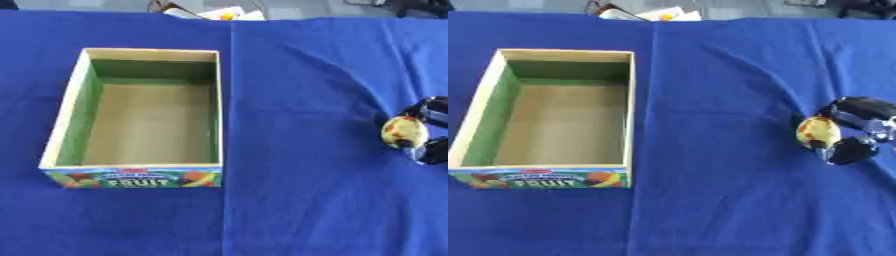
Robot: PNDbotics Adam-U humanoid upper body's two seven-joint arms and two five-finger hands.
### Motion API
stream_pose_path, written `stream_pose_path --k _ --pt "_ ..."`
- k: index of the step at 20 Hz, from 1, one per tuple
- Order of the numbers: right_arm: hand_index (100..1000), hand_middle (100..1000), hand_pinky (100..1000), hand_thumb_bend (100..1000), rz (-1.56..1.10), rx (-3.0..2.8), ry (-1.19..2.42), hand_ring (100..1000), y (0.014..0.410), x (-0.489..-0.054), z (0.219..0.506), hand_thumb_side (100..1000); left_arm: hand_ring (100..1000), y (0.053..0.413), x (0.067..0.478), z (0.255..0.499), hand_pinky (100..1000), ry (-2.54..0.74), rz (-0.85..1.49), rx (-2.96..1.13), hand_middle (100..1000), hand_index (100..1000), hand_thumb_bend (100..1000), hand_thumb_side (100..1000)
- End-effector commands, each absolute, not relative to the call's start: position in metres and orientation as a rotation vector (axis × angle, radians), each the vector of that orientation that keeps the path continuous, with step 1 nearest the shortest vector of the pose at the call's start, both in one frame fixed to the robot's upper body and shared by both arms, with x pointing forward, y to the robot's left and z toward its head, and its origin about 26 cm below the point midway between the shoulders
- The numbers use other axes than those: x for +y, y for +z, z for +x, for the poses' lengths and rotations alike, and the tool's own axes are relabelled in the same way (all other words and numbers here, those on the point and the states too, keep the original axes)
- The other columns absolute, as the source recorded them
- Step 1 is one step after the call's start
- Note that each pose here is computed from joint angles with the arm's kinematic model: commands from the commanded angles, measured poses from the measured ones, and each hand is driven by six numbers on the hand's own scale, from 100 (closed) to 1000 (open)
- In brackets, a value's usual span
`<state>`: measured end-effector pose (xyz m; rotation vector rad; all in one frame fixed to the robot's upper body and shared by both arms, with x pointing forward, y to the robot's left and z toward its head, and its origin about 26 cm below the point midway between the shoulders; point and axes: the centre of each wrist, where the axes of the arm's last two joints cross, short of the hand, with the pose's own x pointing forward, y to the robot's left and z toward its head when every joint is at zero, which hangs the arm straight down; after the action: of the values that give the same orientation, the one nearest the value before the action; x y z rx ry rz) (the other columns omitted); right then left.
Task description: Pick up objects on the table and place them in the box.
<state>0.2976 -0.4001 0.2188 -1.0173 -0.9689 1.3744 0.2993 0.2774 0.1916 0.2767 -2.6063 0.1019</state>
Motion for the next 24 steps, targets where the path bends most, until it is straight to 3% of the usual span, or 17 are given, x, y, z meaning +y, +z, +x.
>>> stream_pose_path --k 1,6,17,24 --pt "775 648 854 100 -1.064 -1.024 1.356 808 0.239 -0.396 0.294 219 833 0.2 0.278 0.297 621 0.081 0.278 -2.636 857 899 100 1000" --pt "786 743 849 100 -1.074 -1.084 1.324 810 0.25 -0.389 0.291 198 833 0.2 0.278 0.297 621 0.083 0.282 -2.634 858 899 100 1000" --pt "802 825 832 100 -1.077 -1.167 1.246 812 0.266 -0.389 0.287 202 833 0.199 0.279 0.297 620 0.085 0.287 -2.631 859 899 100 1000" --pt "740 755 820 100 -1.091 -1.26 1.2 788 0.281 -0.386 0.286 198 834 0.199 0.279 0.297 620 0.086 0.287 -2.63 859 899 100 1000"
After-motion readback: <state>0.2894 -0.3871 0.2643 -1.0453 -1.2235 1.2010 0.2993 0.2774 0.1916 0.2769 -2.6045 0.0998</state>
